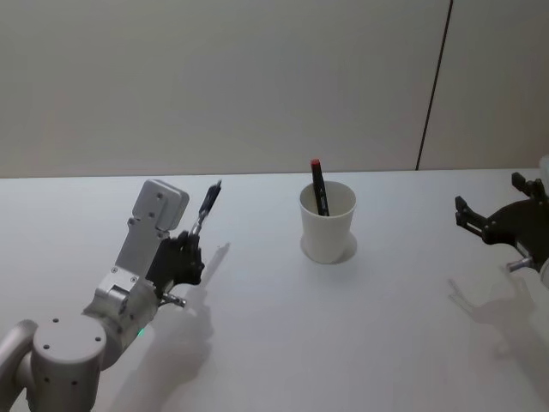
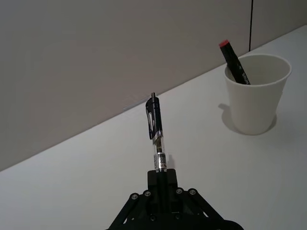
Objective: Place the pen into the pen holder.
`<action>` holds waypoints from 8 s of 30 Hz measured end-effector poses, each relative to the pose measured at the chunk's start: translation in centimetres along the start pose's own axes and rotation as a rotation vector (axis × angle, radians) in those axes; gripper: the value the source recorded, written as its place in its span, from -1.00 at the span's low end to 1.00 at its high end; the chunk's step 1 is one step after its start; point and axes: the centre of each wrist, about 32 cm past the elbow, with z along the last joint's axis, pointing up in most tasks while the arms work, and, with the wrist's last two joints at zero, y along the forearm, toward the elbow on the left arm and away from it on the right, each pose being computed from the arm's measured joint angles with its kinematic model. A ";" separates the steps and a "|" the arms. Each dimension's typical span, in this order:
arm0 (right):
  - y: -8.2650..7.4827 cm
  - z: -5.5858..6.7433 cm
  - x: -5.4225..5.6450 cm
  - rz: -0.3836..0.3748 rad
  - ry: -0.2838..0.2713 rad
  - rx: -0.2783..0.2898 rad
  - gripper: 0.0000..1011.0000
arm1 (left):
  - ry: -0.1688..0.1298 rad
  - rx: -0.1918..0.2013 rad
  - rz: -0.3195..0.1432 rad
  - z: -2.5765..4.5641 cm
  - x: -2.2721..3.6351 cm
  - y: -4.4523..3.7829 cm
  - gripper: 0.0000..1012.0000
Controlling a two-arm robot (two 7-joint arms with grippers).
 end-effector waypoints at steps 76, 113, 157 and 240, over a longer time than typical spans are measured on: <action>0.0 0.0 0.0 0.000 0.000 0.000 0.98 | -0.191 -0.538 -0.545 2.72 -2.95 -5.96 -0.76; -0.6 0.0 0.3 0.011 0.021 0.032 0.98 | -0.167 -0.527 -0.650 2.50 -4.00 -6.93 -0.76; -5.0 -1.9 3.8 0.306 0.445 0.105 0.98 | -0.166 -0.526 -0.656 2.50 -4.06 -6.98 -0.76; -2.1 1.4 -3.3 0.357 0.915 0.142 0.98 | -0.166 -0.526 -0.656 2.51 -4.06 -6.98 -0.76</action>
